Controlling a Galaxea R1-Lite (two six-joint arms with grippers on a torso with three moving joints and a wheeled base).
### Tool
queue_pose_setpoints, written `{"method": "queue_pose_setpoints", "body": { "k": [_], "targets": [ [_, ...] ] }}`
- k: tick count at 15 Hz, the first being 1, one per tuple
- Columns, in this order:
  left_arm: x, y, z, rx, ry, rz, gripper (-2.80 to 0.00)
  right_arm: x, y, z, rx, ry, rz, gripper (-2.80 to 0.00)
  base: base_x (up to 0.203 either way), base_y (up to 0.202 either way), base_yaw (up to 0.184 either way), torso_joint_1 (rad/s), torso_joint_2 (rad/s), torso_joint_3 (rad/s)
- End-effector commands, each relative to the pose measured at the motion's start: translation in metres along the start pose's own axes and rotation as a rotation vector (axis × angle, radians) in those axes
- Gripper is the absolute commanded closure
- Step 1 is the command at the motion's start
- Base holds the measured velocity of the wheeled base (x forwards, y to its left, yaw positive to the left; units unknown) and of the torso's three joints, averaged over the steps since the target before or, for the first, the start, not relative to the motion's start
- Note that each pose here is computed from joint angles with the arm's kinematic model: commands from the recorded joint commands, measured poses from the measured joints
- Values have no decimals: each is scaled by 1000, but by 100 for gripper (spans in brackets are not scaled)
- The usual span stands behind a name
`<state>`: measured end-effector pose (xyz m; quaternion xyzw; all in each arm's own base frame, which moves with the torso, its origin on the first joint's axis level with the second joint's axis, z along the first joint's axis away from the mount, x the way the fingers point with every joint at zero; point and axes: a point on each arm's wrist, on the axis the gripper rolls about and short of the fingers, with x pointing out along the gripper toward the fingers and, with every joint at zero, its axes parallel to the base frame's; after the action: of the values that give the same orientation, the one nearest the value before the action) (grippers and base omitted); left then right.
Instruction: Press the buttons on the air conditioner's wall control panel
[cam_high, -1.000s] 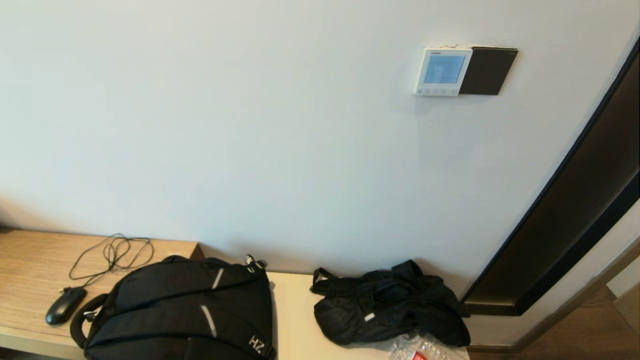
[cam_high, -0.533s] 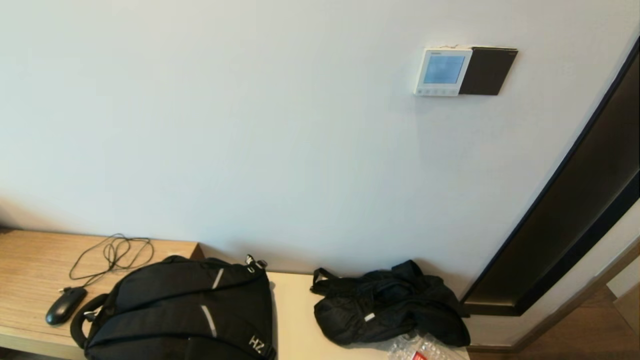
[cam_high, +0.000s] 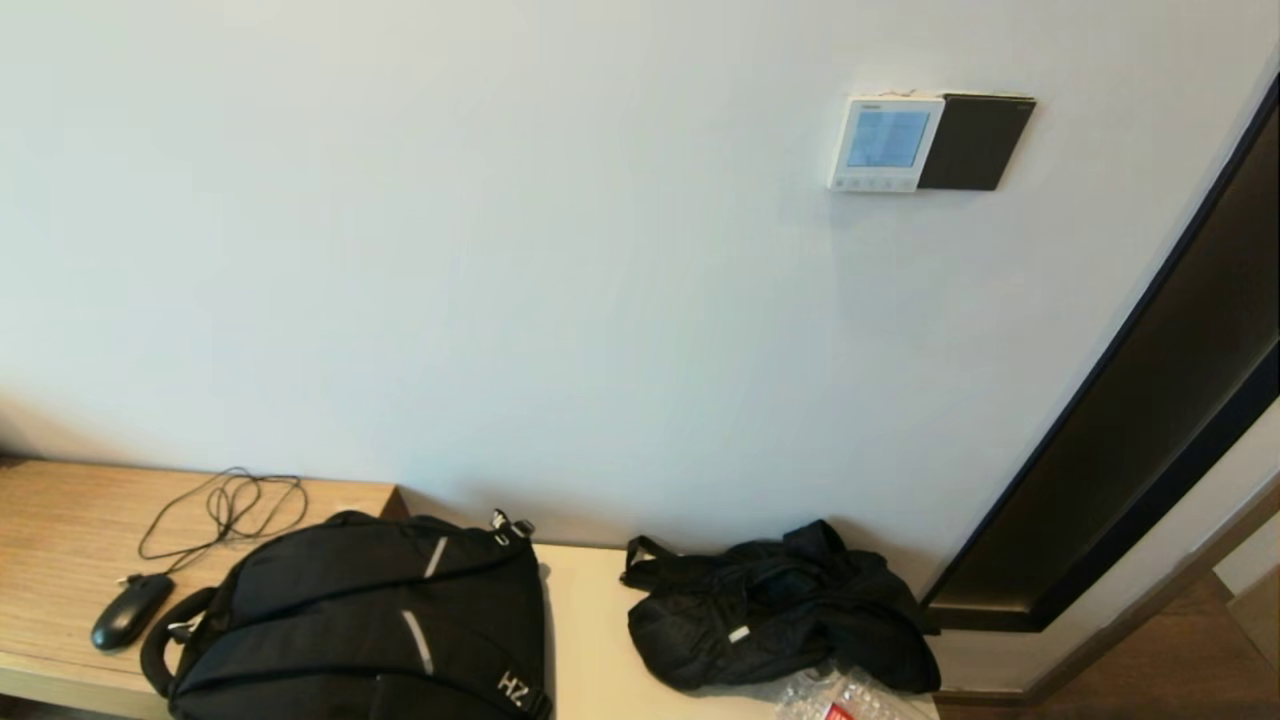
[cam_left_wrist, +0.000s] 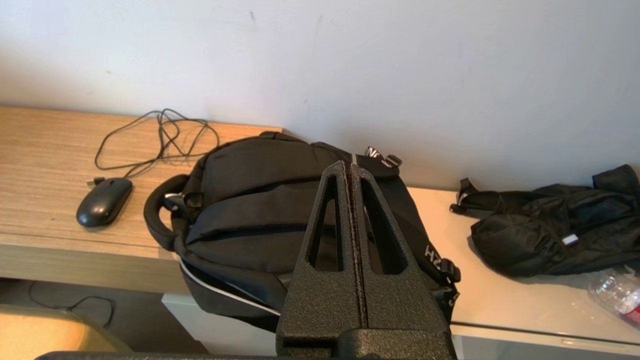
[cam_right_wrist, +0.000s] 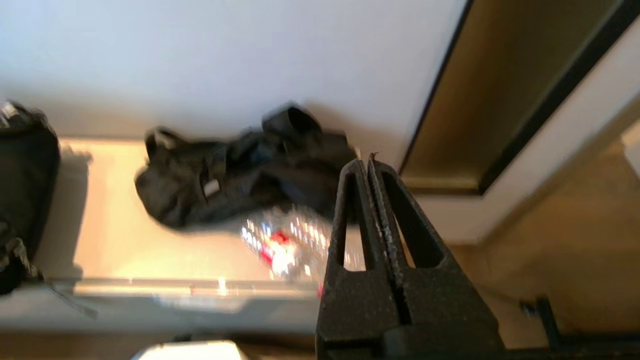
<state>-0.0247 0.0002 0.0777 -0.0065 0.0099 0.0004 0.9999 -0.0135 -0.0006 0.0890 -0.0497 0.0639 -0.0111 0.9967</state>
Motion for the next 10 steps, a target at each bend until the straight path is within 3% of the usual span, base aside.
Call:
{"method": "queue_pose_setpoints", "body": {
  "k": [1, 7, 10],
  "targets": [
    [0, 0, 0, -1, -1, 1, 0, -7, 1, -11, 1, -86, 14, 0, 0, 0, 0, 0, 0, 0],
    [0, 0, 0, -1, -1, 1, 0, -8, 2, -14, 17, -142, 33, 0, 0, 0, 0, 0, 0, 0],
    [0, 0, 0, -1, -1, 1, 0, -8, 2, -13, 76, -147, 35, 0, 0, 0, 0, 0, 0, 0]
  ]
}}
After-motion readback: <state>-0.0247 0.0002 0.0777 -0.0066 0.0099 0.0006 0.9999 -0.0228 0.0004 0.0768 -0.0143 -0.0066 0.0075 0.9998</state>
